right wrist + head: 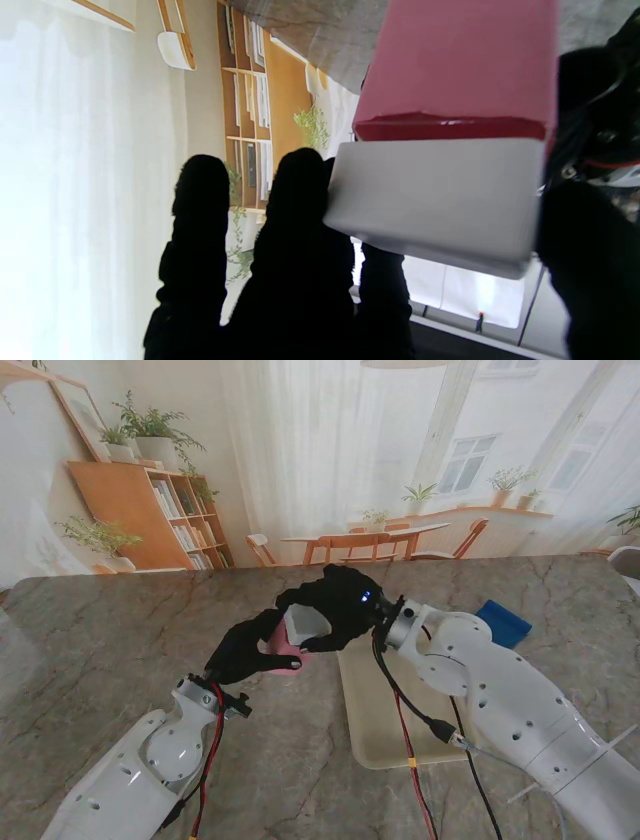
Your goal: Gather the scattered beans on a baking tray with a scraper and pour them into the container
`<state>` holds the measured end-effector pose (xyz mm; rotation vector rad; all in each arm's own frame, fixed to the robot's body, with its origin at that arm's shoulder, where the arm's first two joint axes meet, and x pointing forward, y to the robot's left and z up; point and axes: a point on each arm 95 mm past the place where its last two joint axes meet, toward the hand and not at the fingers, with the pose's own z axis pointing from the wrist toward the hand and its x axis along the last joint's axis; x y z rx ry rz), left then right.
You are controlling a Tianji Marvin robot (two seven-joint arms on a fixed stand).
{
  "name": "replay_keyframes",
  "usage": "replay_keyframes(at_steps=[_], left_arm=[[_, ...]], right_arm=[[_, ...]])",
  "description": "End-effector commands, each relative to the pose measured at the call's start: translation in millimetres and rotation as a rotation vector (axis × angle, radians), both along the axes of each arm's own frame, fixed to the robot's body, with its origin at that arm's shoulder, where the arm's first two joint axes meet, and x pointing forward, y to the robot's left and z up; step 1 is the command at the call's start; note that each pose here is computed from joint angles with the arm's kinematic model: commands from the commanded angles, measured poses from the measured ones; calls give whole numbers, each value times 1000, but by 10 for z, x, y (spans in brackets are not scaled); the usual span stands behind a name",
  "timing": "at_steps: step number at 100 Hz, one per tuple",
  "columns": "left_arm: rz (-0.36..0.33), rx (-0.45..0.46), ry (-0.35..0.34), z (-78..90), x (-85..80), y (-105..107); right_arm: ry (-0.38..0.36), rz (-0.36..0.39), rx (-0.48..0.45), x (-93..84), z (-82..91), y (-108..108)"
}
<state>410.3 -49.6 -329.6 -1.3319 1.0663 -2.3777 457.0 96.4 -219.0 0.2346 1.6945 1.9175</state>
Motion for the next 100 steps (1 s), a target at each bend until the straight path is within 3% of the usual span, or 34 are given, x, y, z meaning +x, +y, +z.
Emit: replay_keyframes(at_steps=[1, 40, 70, 100], left_arm=[[-2, -11, -7, 25, -4, -29], [10, -8, -10, 37, -8, -5], [15, 0, 1, 29, -1, 12], [12, 3, 9, 23, 7, 18]], right_arm=[[17, -10, 11, -14, -40, 63], [45, -98, 128, -21, -109, 147], [132, -146, 83, -112, -105, 54], [114, -203, 85, -153, 90, -126]])
